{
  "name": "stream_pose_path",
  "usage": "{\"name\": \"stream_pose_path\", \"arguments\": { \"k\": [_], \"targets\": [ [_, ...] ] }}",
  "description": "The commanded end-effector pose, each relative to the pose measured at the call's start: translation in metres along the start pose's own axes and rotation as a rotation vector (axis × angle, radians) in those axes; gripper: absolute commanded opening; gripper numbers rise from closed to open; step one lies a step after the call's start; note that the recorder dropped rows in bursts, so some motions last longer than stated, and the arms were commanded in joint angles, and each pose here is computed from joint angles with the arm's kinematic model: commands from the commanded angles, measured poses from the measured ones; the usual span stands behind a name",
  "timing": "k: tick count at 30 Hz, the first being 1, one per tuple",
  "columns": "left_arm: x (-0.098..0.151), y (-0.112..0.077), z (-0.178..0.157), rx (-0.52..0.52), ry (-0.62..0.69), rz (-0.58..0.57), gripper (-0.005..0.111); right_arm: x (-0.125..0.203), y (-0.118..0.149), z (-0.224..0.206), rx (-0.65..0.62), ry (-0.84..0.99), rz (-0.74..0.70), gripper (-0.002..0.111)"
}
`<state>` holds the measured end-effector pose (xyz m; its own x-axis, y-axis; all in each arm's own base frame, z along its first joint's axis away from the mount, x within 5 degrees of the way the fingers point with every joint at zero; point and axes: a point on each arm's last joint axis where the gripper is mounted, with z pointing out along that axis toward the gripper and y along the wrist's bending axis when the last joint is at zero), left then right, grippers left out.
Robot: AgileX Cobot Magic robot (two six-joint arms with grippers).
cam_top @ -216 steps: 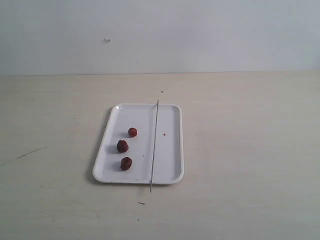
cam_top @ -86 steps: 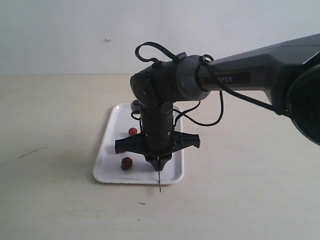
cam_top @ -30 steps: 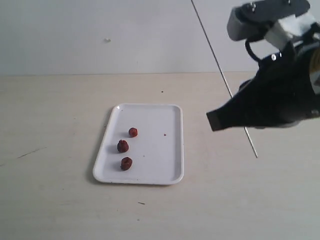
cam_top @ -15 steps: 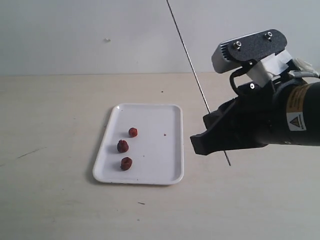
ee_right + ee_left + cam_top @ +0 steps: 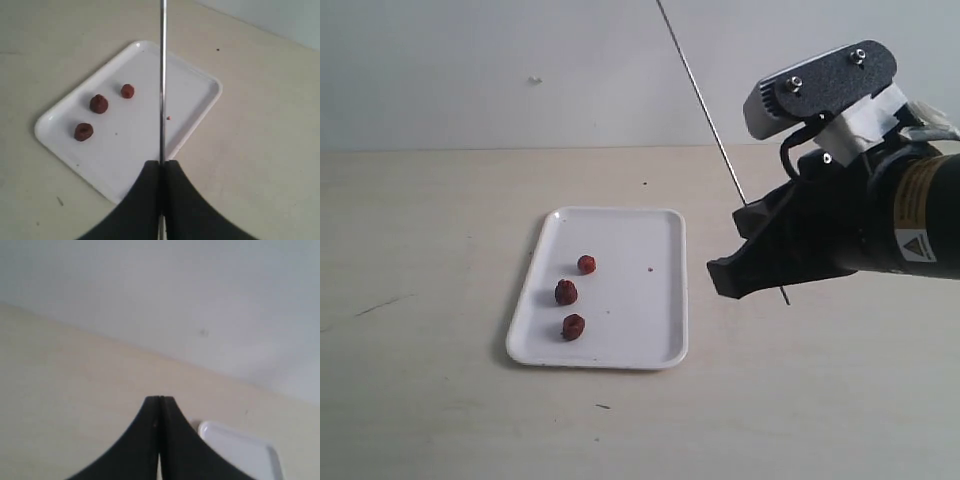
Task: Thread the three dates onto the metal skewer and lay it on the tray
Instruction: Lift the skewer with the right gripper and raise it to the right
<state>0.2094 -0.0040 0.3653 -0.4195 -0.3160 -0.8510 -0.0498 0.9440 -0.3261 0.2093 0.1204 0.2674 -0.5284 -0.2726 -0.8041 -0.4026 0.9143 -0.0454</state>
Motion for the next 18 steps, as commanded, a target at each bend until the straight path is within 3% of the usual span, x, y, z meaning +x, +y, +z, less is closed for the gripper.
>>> {"name": "stream_pose_path", "arguments": {
  "k": [1, 6, 9, 13, 18],
  "targets": [
    [-0.007, -0.009, 0.068, 0.061, 0.342, 0.151, 0.000, -0.003, -0.019, 0.002, 0.090, -0.042, 0.079, 0.000],
    [0.002, -0.036, 0.131, 0.179, 0.566, 0.249, 0.004, 0.001, -0.051, 0.005, 0.209, -0.016, 0.150, 0.000],
    [0.016, -0.058, 0.160, 0.201, 0.638, 0.401, 0.009, 0.009, -0.062, 0.014, 0.234, 0.053, 0.152, 0.000],
    [0.030, -0.085, 0.185, 0.241, 0.654, 0.611, 0.015, 0.021, -0.066, 0.036, 0.190, 0.205, 0.111, 0.000],
    [0.041, -0.106, 0.203, 0.287, 0.666, 0.659, 0.016, 0.018, -0.059, 0.068, 0.033, 0.366, 0.065, 0.000]
  ]
}}
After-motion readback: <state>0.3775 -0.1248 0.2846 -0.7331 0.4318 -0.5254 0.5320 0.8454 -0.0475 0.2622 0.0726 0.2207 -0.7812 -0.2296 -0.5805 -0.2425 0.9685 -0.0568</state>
